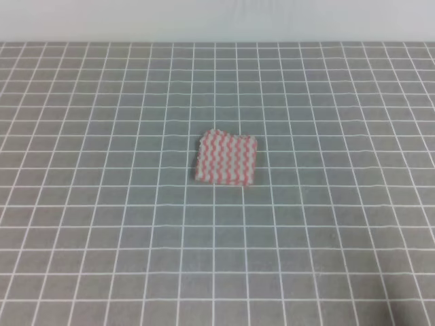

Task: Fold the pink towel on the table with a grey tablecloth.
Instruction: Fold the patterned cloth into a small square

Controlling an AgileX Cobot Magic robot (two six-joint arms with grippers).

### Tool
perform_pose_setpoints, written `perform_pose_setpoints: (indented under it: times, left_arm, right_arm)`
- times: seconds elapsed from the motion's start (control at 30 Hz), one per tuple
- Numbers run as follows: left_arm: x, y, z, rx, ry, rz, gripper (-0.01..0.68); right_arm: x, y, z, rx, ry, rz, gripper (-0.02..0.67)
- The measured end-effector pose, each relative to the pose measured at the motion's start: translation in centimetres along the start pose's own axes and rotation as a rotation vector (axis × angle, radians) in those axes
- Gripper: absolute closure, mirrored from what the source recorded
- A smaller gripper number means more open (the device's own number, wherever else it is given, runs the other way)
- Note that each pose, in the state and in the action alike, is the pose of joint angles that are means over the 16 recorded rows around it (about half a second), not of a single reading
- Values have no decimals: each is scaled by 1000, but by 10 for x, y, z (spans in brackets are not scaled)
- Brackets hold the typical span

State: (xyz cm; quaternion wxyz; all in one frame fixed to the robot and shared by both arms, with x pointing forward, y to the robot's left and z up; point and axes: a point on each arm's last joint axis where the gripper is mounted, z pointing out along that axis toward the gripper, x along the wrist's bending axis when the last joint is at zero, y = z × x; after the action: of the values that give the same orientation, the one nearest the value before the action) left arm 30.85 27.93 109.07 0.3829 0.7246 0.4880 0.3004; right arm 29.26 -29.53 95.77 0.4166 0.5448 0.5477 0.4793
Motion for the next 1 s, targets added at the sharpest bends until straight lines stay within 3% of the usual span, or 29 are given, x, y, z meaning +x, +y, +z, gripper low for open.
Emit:
perform_pose_setpoints:
  times: [0.23, 0.47, 0.73, 0.87, 1.0]
  left_arm:
    - [1, 0, 0, -39, 17, 15, 675]
    - [4, -9, 6, -290, 76, 38, 675]
    - [6, -52, 16, -582, 204, -28, 675]
    - [8, -79, 26, -610, 276, -92, 675]
    - [9, -100, 37, -536, 315, -159, 675]
  right_arm:
    - [0, -1, 0, 0, 1, 0, 665]
    - [0, -1, 0, 0, 1, 0, 665]
    - [0, -1, 0, 0, 0, 0, 666]
    - [0, -2, 1, 1, 0, -1, 665]
    - [0, -1, 0, 0, 1, -1, 666]
